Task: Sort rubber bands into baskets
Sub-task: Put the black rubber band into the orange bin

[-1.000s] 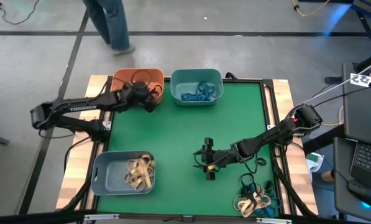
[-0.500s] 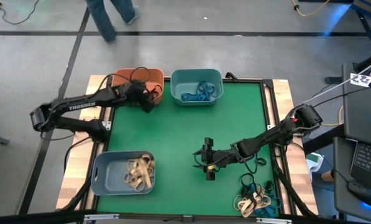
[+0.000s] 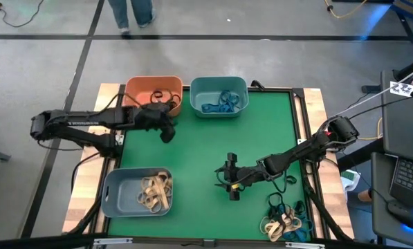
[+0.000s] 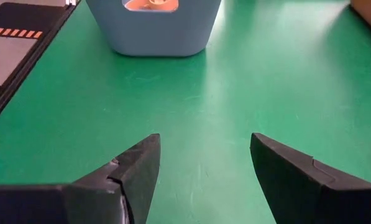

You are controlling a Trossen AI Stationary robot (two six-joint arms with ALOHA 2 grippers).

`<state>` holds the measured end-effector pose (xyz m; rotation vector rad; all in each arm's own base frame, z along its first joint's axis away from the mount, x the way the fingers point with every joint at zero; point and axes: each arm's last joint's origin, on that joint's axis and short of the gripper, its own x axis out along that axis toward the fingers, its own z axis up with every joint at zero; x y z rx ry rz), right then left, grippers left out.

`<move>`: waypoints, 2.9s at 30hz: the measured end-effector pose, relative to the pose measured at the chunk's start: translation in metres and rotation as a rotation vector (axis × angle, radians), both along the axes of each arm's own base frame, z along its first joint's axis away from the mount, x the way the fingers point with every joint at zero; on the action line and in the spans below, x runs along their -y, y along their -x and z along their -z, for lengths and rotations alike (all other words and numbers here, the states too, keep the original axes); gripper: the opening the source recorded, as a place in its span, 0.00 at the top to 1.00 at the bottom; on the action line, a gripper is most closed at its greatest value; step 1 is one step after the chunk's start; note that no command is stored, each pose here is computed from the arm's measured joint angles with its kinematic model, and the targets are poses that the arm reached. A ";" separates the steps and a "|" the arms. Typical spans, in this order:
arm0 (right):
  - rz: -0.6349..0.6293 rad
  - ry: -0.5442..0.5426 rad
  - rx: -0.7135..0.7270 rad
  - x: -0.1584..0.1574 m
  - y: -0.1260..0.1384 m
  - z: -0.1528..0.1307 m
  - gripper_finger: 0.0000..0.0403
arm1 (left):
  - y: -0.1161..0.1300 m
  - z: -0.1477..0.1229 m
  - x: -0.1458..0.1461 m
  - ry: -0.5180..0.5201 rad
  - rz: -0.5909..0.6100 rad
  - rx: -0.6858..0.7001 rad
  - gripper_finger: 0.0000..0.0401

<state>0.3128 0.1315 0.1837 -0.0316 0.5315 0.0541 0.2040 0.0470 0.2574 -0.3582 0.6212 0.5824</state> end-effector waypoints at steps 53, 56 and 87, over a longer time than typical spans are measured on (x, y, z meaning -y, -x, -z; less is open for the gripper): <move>0.380 -0.419 -0.889 -0.049 0.164 0.000 0.38 | -0.007 0.038 0.107 -0.109 0.377 0.359 0.61; 0.415 -0.375 -0.888 -0.041 0.168 0.012 0.38 | -0.007 0.038 0.107 -0.109 0.377 0.359 0.61; 0.341 -0.156 -0.516 -0.043 0.151 -0.006 0.99 | -0.007 0.038 0.105 -0.131 0.376 0.351 0.61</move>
